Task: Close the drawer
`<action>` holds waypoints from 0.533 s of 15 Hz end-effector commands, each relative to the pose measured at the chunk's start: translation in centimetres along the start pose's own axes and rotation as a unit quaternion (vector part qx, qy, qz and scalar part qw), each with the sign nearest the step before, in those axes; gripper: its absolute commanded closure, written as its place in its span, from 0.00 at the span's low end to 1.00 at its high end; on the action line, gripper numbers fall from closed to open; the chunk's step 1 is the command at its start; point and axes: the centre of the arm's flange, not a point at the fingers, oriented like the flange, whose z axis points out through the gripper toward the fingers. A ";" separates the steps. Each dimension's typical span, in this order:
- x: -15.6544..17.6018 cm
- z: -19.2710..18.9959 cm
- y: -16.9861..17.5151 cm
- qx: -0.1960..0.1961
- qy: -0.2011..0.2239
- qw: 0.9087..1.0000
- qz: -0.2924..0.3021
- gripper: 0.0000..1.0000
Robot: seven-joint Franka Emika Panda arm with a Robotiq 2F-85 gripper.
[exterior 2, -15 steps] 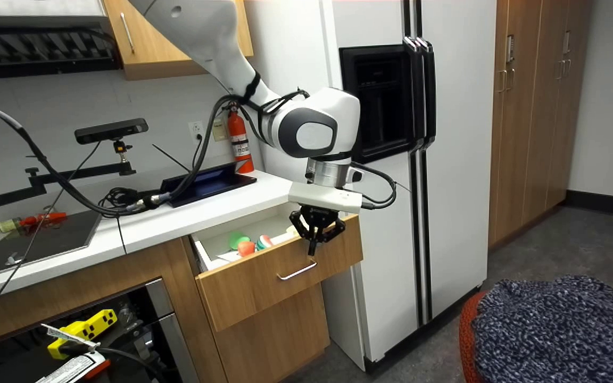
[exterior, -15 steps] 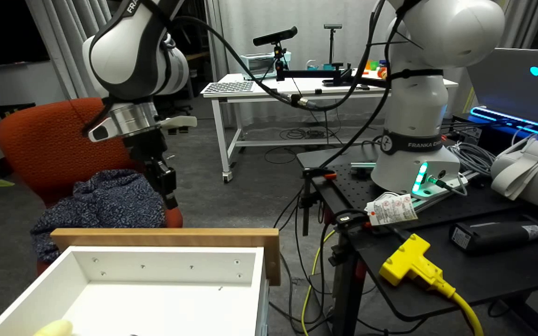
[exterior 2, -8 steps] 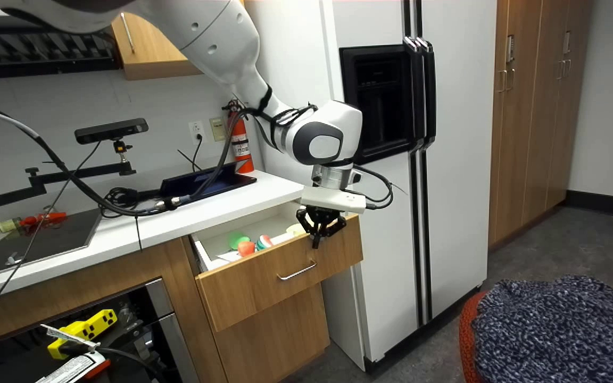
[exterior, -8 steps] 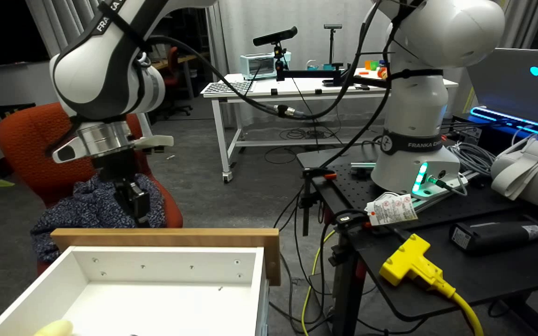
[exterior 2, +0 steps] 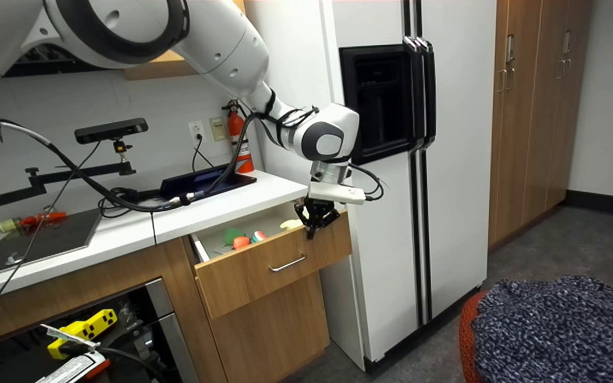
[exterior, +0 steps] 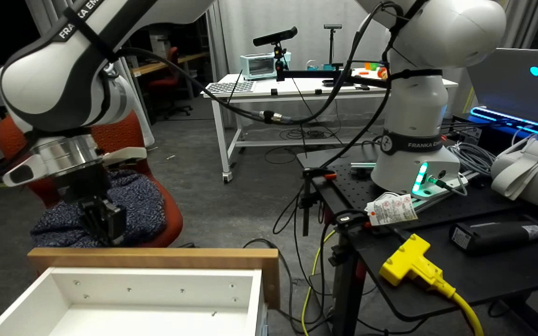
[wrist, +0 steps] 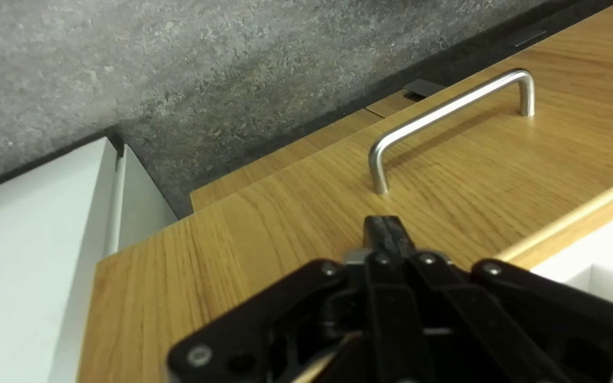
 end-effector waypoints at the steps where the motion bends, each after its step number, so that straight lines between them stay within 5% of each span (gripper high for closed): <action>1: 6.0 0.4 0.7 0.019 0.010 0.997 -0.073 1.00; 8: 13.5 0.1 -1.1 0.044 0.027 0.979 -0.196 1.00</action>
